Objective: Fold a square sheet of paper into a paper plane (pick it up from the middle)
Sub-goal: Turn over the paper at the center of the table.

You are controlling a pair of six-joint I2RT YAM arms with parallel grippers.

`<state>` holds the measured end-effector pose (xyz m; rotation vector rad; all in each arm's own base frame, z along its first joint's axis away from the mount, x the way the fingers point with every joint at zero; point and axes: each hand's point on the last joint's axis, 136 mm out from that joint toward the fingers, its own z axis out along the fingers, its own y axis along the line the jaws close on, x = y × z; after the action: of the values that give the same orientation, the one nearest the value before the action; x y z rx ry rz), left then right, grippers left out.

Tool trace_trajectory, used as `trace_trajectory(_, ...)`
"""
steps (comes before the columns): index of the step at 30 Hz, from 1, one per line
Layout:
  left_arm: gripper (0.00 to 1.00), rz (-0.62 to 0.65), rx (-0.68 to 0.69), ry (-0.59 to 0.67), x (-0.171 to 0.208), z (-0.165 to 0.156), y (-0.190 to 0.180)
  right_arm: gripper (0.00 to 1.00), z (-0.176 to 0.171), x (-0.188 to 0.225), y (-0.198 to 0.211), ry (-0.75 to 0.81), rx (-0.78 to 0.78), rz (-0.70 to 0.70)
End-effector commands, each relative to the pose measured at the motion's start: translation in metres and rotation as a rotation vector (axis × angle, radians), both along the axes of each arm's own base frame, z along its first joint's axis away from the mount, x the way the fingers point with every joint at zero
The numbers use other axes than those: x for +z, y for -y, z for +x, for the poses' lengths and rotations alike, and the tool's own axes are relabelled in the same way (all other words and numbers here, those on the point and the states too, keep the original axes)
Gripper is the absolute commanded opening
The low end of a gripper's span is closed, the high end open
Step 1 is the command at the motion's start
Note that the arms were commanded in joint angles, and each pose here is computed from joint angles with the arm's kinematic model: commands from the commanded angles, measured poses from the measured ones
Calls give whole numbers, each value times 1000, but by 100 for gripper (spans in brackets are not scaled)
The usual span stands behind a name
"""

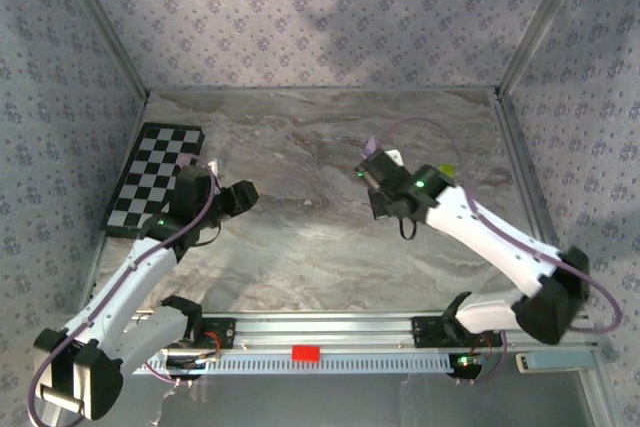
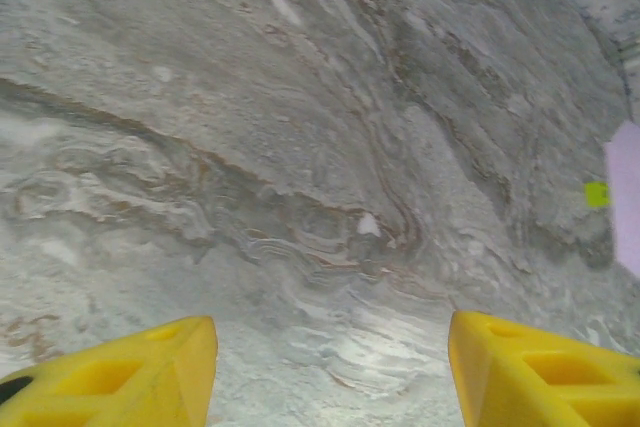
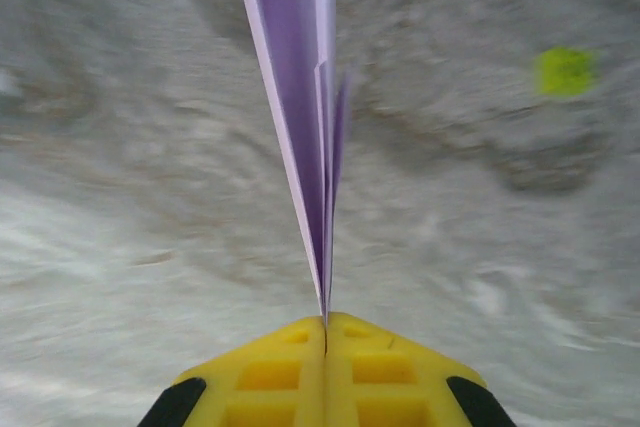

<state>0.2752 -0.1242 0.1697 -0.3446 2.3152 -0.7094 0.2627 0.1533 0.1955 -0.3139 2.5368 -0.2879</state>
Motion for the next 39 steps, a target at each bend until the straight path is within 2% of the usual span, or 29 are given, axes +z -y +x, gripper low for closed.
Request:
trace_trajectory(1, 63, 48, 31, -12, -6, -3, -16, 2, 4, 25, 41, 88, -61, -452)
trace_trajectory(4, 63, 66, 54, -26, -5, -2, -26, 0, 8, 15, 19, 97, -8, -592)
trace_trajectory(8, 64, 82, 118, -40, -3, -3, -44, 1, 5, -33, -30, 27, 132, -611)
trace_trajectory(15, 64, 63, 204, -48, 2, -6, -63, 6, -20, -100, -95, -96, 262, -431)
trace_trajectory(20, 65, 59, 220, -48, 4, -5, -66, 17, -32, -117, -128, -174, 334, -271)
trace_trajectory(21, 65, 56, 221, -48, 5, -5, -65, 22, -34, -119, -133, -192, 345, -243)
trace_trajectory(27, 65, 29, 183, -65, 1, -8, -58, 39, -41, -97, -161, -216, 389, 46)
trace_trajectory(31, 64, -31, 121, -88, -2, -4, -42, 47, -30, -77, -157, -191, 311, 307)
trace_trajectory(34, 60, -116, 62, -127, -7, 1, -24, 40, -20, -91, -141, -266, 233, 564)
trace_trajectory(36, 56, -170, 31, -155, -13, 5, -12, 31, -13, -98, -135, -309, 178, 759)
trace_trajectory(37, 54, -192, 21, -167, -15, 7, -7, 24, -7, -99, -132, -328, 146, 852)
trace_trajectory(38, 53, -204, 15, -177, -17, 9, -3, 17, -5, -103, -129, -349, 123, 910)
trace_trajectory(39, 51, -213, 6, -186, -20, 11, 2, 15, -2, -107, -125, -363, 102, 954)
